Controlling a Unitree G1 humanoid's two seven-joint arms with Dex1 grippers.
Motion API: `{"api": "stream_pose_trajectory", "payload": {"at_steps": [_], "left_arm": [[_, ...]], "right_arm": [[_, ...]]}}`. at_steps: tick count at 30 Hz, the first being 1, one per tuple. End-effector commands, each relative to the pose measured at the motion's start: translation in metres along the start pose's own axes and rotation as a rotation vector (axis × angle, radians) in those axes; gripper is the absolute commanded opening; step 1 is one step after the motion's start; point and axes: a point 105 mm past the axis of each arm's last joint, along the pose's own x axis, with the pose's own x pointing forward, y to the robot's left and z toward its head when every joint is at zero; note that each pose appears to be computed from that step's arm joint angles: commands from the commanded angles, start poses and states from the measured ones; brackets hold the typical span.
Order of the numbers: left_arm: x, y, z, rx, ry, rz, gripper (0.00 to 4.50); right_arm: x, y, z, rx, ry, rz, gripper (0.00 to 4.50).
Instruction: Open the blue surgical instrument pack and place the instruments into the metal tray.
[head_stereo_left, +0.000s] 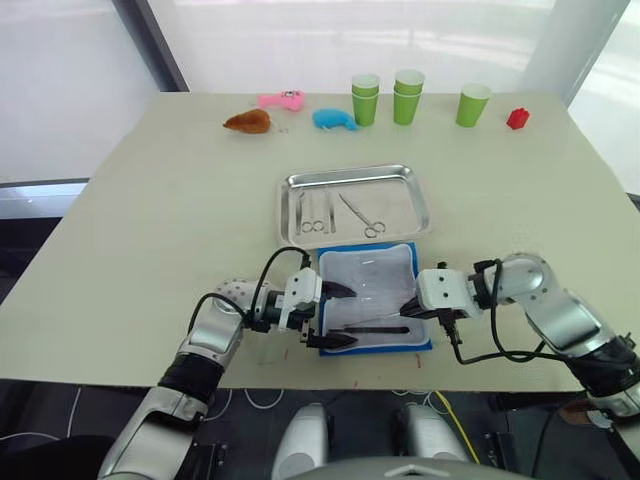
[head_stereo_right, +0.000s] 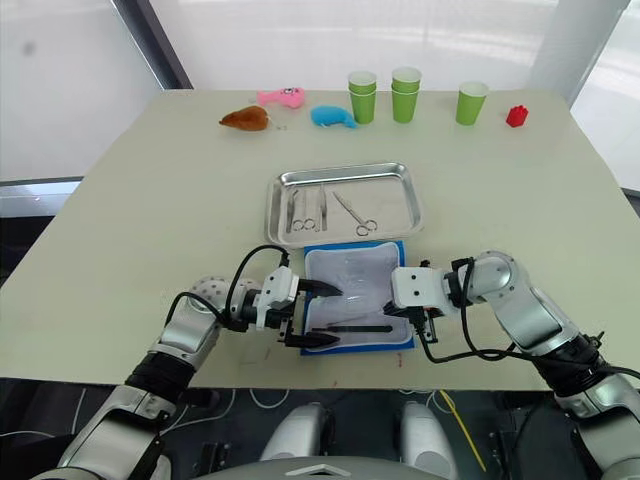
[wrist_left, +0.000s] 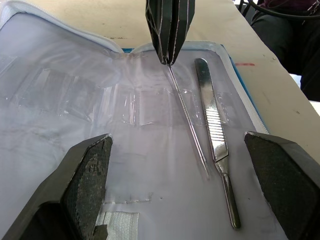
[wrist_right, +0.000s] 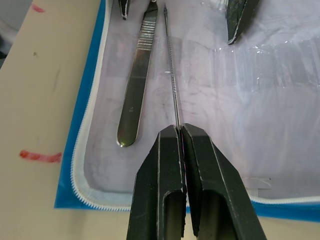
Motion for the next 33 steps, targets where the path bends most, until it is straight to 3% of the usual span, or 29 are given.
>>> {"api": "stream_pose_trajectory", "payload": {"at_steps": [1,18,28,33], "left_arm": [[0.008,-0.031,-0.062,-0.229,0.162,-0.064,4.5],[0.008,-0.032,-0.065,-0.232,0.16,-0.064,4.5],[0.006,-0.032,-0.066,-0.232,0.164,-0.063,4.5],[0.006,-0.032,-0.066,-0.232,0.163,-0.061,4.5]], "right_arm": [[-0.016,-0.009,0.016,-0.062,-0.016,-0.042,0.09],[-0.047,-0.012,0.004,-0.061,0.064,-0.065,0.09],[-0.028,-0.008,0.012,0.09,-0.133,-0.07,0.09],[-0.018,-0.005,0.003,0.104,-0.148,-0.075,1.99]]}}
